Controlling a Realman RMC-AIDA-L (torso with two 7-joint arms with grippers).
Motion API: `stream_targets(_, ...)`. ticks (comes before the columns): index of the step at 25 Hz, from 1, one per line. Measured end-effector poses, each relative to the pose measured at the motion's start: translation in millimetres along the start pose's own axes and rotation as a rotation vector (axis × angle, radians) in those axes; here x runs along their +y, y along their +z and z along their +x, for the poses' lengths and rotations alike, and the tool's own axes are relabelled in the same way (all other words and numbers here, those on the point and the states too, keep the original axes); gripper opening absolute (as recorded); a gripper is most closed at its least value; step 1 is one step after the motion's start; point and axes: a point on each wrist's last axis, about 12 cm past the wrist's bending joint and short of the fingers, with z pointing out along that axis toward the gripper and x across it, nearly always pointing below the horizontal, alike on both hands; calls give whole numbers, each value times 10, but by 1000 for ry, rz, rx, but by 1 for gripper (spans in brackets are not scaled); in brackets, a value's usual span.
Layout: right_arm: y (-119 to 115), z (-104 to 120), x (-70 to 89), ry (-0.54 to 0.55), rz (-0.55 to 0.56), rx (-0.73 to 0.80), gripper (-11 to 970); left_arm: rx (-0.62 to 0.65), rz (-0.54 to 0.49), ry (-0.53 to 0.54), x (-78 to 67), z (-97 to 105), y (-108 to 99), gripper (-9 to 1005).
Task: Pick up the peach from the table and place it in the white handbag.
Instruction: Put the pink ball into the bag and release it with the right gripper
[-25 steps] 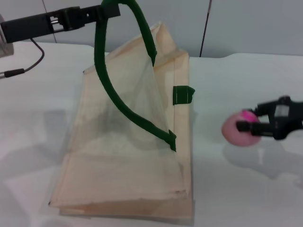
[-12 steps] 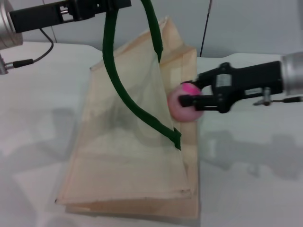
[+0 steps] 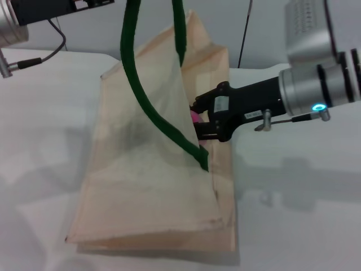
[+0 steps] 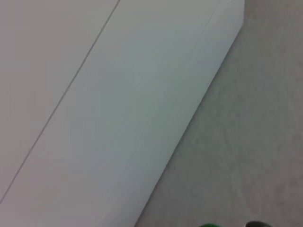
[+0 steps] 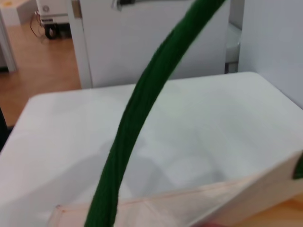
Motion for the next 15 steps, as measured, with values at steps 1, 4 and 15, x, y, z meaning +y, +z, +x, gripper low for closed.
stream_targets(1, 28, -4, 3, -5, 0, 6, 370, -10, 2, 5, -2, -13, 1, 135)
stream_targets(4, 98, -33, 41, -17, -20, 5, 376, -15, 5, 5, -3, -16, 5, 135)
stream_targets(15, 171, -85, 114, -40, -71, 7, 417, -18, -1, 2, 3, 3, -20, 135)
